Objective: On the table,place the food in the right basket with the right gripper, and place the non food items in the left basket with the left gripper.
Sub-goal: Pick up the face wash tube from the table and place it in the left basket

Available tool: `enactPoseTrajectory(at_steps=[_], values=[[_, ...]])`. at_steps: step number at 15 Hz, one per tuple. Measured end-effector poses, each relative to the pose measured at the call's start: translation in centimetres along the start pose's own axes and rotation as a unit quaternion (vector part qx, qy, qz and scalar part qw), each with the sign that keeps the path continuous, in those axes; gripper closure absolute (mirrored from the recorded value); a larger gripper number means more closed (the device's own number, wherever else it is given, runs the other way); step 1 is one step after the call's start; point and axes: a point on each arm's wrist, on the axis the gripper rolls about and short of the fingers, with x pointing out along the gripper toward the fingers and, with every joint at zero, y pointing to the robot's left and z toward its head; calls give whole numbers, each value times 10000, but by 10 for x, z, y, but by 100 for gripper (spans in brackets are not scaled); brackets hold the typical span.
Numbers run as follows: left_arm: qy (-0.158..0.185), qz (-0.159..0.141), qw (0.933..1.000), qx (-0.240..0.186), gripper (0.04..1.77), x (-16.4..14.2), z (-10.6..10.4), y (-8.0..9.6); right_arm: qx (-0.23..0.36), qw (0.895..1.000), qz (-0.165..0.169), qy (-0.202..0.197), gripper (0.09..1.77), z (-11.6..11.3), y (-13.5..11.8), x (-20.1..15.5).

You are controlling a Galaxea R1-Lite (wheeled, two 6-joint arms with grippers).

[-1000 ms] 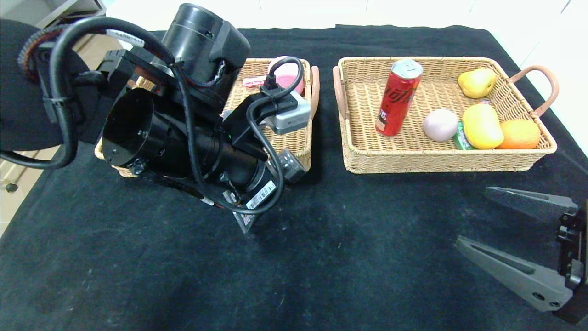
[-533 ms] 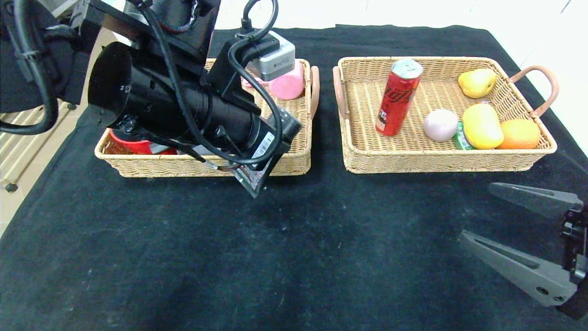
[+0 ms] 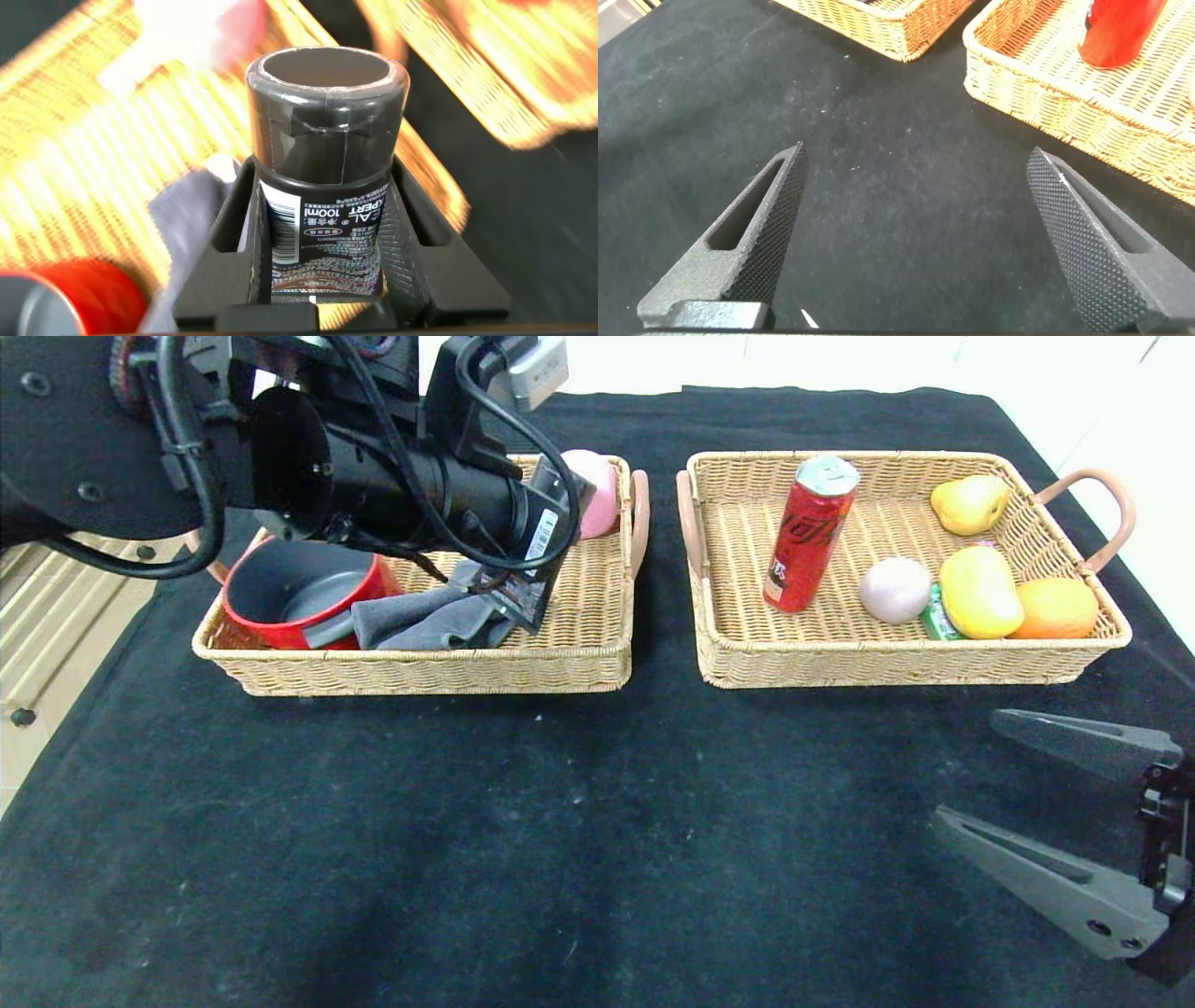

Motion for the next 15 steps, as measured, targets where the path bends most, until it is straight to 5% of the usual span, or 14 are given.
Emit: enactPoseTrajectory(at_steps=[10, 15], values=[[-277, 673, 9971, 225, 109, 54, -15, 10, -10, 10000, -8, -10, 15, 0, 0, -1], [-190, 713, 9970, 226, 64, 57, -18, 10, -11, 10000, 2, -4, 15, 0, 0, -1]])
